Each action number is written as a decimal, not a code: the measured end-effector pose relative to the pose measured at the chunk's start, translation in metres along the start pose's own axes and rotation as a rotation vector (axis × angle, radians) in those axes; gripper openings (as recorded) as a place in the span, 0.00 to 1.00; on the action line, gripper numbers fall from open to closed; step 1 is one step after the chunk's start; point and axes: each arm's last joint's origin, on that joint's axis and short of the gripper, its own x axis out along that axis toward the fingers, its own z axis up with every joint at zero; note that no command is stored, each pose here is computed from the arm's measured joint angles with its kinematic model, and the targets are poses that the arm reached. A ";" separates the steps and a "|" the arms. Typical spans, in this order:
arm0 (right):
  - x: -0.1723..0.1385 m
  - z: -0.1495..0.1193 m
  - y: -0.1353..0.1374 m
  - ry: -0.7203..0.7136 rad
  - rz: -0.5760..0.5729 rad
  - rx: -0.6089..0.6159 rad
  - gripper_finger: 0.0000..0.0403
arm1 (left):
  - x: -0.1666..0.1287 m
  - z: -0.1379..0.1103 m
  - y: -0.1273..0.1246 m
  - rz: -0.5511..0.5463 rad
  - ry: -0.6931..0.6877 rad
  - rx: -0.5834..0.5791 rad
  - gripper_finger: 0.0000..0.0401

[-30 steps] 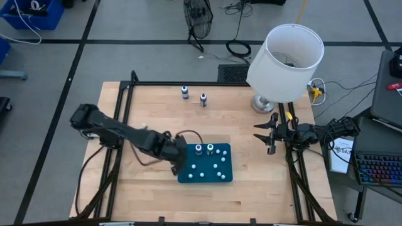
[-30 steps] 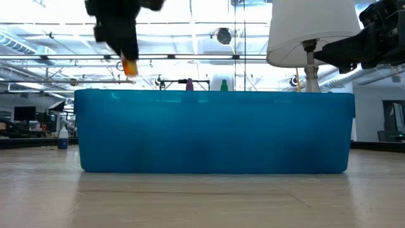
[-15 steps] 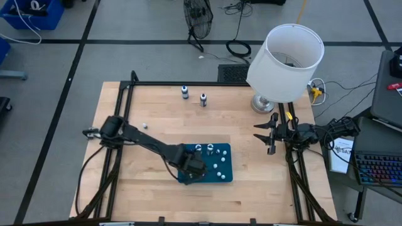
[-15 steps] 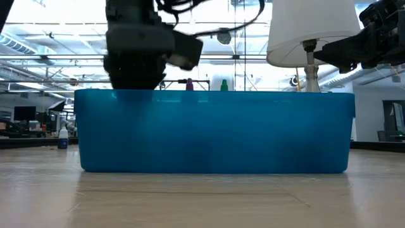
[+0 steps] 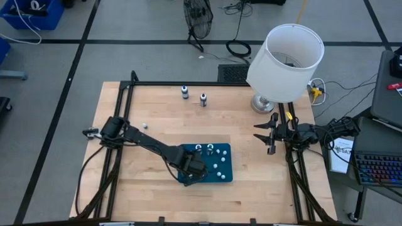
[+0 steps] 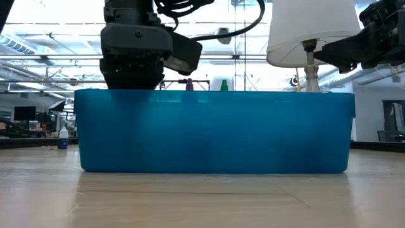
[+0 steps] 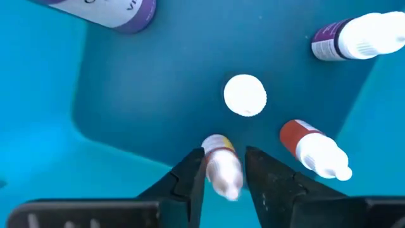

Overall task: Pick & Place food coloring
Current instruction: Put the small orange food coloring bottle into the blue bin, then put the small purple food coloring bottle into the blue bin

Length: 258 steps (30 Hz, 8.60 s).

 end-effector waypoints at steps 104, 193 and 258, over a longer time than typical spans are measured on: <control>0.000 0.000 0.000 0.000 0.000 0.000 0.41 | -0.005 -0.110 0.275 0.161 0.162 -0.904 0.60; 0.000 0.000 0.000 0.000 0.000 0.000 0.41 | 0.005 -0.125 0.278 0.122 0.106 -0.876 0.38; 0.000 0.000 0.000 0.000 0.000 0.000 0.41 | -0.100 0.042 -0.005 -0.099 -0.347 0.280 0.18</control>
